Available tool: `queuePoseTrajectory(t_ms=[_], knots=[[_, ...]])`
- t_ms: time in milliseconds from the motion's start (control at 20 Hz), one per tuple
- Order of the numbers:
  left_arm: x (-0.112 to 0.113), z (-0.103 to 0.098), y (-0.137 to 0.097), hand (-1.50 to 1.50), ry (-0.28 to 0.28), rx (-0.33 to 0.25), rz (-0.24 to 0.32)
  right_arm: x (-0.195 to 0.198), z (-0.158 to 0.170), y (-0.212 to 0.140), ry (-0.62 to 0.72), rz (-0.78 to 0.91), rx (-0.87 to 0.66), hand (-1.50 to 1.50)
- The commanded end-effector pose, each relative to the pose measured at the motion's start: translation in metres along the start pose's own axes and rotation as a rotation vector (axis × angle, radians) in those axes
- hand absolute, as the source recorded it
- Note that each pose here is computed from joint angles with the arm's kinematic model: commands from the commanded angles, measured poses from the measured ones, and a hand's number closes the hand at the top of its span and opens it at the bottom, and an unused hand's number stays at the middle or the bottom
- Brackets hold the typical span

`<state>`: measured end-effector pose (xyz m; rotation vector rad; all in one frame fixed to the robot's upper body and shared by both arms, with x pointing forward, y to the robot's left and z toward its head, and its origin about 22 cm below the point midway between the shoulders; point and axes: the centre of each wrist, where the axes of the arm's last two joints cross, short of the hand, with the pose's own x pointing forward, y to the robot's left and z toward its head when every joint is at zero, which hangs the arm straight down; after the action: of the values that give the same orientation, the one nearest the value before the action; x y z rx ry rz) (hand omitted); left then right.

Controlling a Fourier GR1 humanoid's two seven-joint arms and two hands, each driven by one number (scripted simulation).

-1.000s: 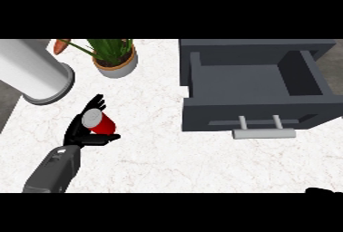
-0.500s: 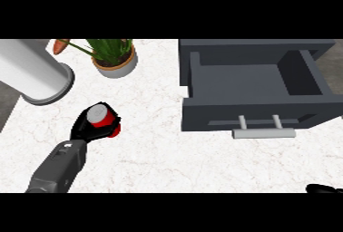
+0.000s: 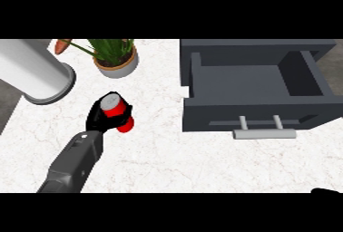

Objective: Pick up the can, place it into the drawer and close the drawer

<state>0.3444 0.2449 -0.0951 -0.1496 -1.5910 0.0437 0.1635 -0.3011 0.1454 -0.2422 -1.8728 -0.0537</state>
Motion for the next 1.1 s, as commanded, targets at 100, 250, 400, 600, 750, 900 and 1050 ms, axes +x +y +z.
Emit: queuePoseTrajectory(t_ms=[100, 250, 400, 600, 750, 900, 1050], knots=[[0.008, -0.015, -0.031, 1.50, -0.049, 0.085, 0.013, -0.006, -0.006, 0.002, 0.001, -0.001, -0.020, -1.50], [0.019, -0.028, -0.066, 1.50, -0.043, 0.031, 0.009, 0.002, -0.007, -0.006, -0.006, 0.017, -0.019, -1.50], [0.056, -0.055, -0.083, 1.50, -0.076, 0.006, -0.028, 0.013, 0.009, -0.001, 0.014, 0.027, -0.018, -1.50], [0.091, -0.069, -0.099, 1.50, -0.085, -0.060, -0.059, 0.003, -0.012, 0.001, 0.000, 0.021, -0.044, -1.50], [0.131, -0.079, -0.116, 1.50, -0.089, -0.088, -0.069, 0.002, 0.001, -0.011, 0.021, 0.051, -0.036, -1.50], [0.155, -0.075, -0.138, 1.50, -0.098, -0.126, -0.055, 0.010, -0.003, -0.003, 0.000, 0.019, -0.050, -1.50], [0.176, -0.071, -0.155, 1.50, -0.098, -0.113, -0.055, 0.012, -0.012, 0.003, -0.002, 0.042, -0.042, -1.50]])
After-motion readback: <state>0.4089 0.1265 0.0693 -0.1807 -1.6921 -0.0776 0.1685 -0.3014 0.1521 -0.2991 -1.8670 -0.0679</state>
